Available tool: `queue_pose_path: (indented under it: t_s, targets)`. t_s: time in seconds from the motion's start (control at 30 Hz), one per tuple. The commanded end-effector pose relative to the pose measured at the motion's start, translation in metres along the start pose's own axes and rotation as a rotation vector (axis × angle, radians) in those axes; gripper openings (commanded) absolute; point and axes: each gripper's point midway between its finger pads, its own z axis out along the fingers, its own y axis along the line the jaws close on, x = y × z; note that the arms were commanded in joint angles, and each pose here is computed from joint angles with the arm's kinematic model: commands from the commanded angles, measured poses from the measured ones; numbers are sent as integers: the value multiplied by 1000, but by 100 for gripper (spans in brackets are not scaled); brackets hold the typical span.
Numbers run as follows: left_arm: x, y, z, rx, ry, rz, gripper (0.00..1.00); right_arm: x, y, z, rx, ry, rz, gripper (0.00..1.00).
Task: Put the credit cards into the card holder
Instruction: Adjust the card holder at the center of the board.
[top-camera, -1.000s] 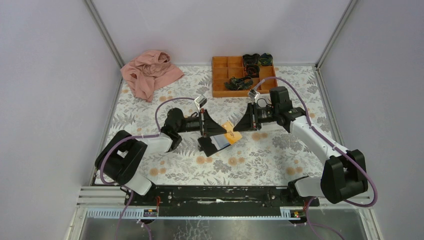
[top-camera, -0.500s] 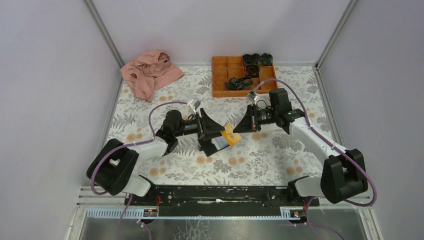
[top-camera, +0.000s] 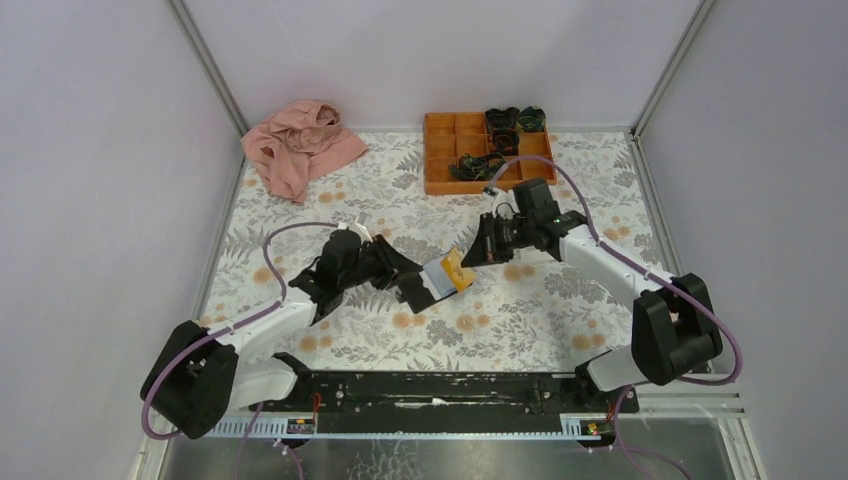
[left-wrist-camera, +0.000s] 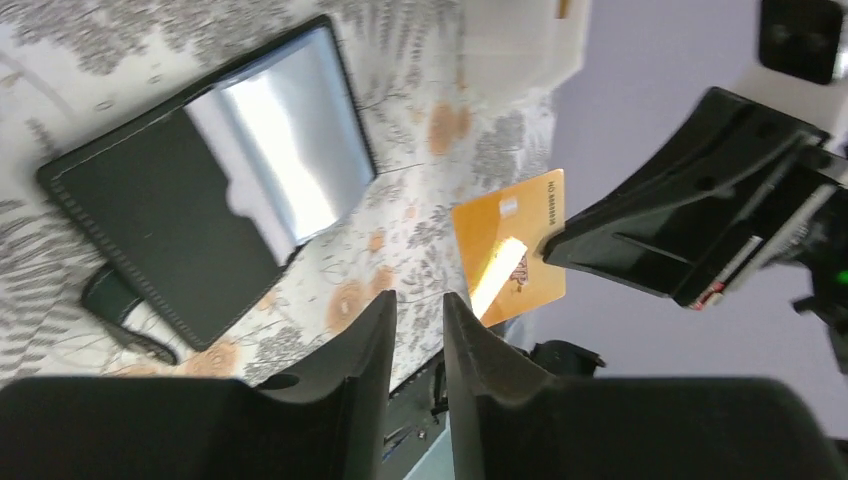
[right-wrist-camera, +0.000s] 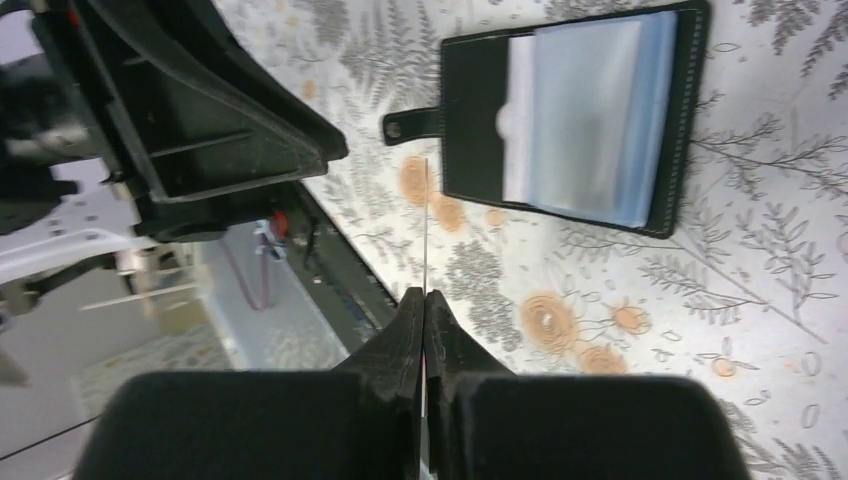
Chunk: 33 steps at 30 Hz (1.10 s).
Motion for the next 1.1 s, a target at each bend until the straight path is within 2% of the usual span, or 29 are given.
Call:
queue_pose_path:
  t_s: [0.0,0.2,0.43,0.57,1.07]
  targets:
    - [12,45,1,-177,2,3,29,-17,-21,13,163,-46,-124,0]
    - [14,51,8,-227,8,28,23,-29,-49,22,289,-90,-183,0]
    - [17,64,12,-303,17,46,14,-38,-61,33,323,-132,-229,0]
    - [20,74,11,-354,26,46,8,-39,-68,42,344,-126,-247,0]
    - [29,101,8,-463,50,28,0,-25,-85,64,368,-83,-278,0]
